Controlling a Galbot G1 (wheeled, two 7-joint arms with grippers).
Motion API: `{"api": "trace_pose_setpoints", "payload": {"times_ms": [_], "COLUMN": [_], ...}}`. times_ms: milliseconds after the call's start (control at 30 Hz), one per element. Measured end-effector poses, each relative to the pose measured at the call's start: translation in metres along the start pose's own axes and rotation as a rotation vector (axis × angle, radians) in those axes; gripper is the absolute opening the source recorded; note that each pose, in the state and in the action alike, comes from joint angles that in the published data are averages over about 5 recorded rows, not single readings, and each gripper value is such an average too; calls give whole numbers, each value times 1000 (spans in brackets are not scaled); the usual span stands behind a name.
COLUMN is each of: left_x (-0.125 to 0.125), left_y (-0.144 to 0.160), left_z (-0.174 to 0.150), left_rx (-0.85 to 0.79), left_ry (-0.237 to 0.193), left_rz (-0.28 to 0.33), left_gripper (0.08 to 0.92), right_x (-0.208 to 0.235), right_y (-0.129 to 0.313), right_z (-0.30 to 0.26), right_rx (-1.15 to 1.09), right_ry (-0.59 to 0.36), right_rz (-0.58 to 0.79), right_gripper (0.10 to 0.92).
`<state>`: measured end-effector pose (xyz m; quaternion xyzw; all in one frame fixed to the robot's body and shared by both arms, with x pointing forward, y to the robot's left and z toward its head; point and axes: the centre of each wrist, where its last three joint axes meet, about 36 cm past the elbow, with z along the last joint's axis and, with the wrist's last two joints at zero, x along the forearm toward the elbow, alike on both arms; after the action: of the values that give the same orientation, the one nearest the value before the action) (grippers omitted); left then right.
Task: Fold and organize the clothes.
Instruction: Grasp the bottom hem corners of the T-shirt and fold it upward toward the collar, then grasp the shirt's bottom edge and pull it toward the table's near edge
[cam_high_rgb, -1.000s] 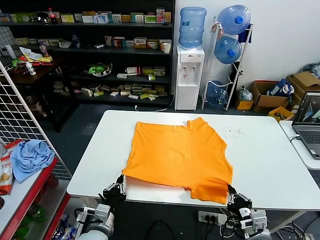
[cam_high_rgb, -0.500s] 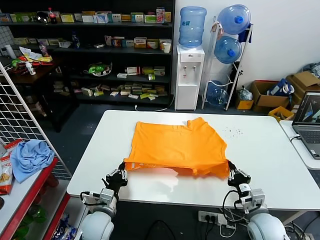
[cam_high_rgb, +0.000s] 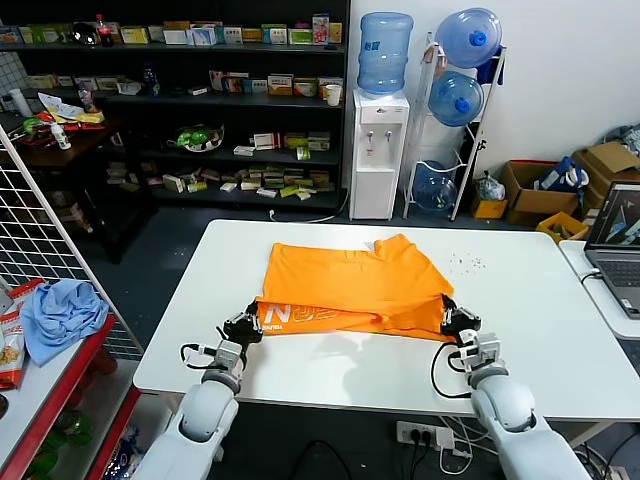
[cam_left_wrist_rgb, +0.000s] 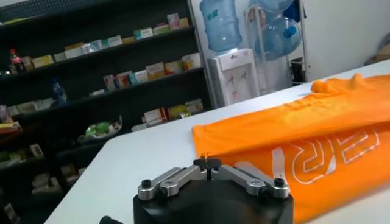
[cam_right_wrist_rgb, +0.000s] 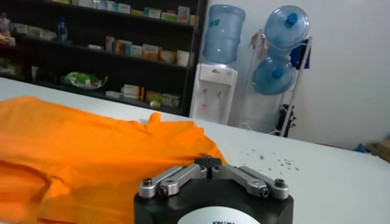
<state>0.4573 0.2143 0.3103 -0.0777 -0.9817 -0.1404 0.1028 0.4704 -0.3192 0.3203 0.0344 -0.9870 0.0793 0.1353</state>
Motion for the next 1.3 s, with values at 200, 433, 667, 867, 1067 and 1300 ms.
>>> {"api": "trace_pose_setpoints", "payload": {"times_ms": [200,433,667,867,1067,1300], "left_x": [0,15,20,19,20,26], "left_y": [5,-1,-5,-8,-7,-4], "left_z": [0,-2,-2,-2,4,7], "left_rx": [17,115,196,231,247,249], "left_ry": [6,58,119,158,192,212], "left_rz": [0,11,20,27,30,29], "left_gripper": [321,520,719,815,697,489], "right_x": [7,27,38,40,39,47], "right_y": [-3,-13,-16,-16,-13,-10], "right_z": [-11,-13,-4,2,7,11], "right_rx": [-15,-11,-12,-18,-19,2], "right_ry": [58,147,216,248,272,303], "right_rz": [-1,9,18,17,11,8], "right_gripper": [432,631,801,712,548,348]}}
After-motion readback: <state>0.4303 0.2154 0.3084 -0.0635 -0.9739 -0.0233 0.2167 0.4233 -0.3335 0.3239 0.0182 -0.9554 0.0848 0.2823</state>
